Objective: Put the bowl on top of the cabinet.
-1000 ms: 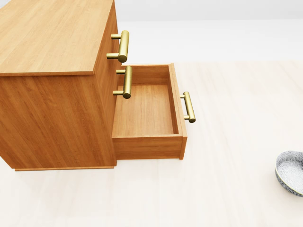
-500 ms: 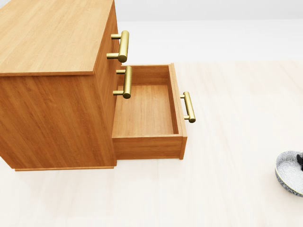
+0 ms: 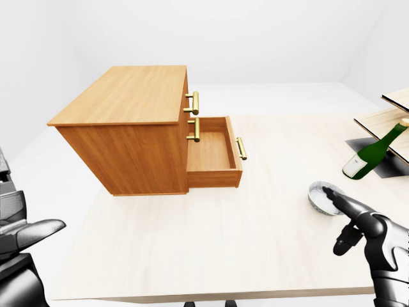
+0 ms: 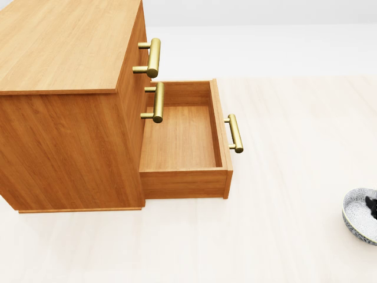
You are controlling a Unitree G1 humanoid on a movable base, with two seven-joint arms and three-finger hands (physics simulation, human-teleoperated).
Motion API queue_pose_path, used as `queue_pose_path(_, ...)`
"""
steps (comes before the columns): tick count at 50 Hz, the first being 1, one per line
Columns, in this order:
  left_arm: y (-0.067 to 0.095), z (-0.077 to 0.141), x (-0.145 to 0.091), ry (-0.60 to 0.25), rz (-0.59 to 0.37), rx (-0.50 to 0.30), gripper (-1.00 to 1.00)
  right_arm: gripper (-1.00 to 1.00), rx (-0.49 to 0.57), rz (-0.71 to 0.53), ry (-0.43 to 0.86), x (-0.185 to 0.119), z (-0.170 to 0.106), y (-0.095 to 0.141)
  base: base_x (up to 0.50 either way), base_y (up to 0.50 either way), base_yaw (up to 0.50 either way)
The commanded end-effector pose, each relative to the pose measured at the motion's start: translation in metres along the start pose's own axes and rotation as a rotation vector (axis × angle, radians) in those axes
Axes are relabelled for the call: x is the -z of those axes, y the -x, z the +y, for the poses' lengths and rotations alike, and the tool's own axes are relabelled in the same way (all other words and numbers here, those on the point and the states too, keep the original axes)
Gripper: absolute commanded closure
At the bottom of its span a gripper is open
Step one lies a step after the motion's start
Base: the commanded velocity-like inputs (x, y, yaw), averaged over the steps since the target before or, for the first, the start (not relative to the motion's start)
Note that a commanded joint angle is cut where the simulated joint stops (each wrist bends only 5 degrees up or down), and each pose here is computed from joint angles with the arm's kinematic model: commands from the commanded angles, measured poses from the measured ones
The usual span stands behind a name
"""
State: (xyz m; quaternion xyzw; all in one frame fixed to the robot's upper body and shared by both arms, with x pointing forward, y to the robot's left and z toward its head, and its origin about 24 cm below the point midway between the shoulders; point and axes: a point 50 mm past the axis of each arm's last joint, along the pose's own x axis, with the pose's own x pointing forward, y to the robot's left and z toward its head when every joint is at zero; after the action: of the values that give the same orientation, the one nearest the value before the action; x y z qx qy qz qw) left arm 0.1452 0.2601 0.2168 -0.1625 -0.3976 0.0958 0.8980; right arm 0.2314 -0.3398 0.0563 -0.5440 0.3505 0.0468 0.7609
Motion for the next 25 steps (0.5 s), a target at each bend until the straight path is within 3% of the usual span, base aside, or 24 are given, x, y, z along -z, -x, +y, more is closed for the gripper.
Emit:
queue_pose_path(1, -0.0008, 0.0000, 0.0016, 0.000, 0.004, -0.001, -1.00, -1.00, -0.025, -0.010, -0.010, -0.0024, 0.0018, -0.0052, 0.00, 0.00, 0.00)
queue_pose_path(25, -0.0003, -0.0005, 0.0025, -0.001, 0.007, 0.001, -1.00, -1.00, -0.069, -0.022, -0.032, -0.0030, 0.0083, -0.0110, 0.00, 0.00, 0.00)
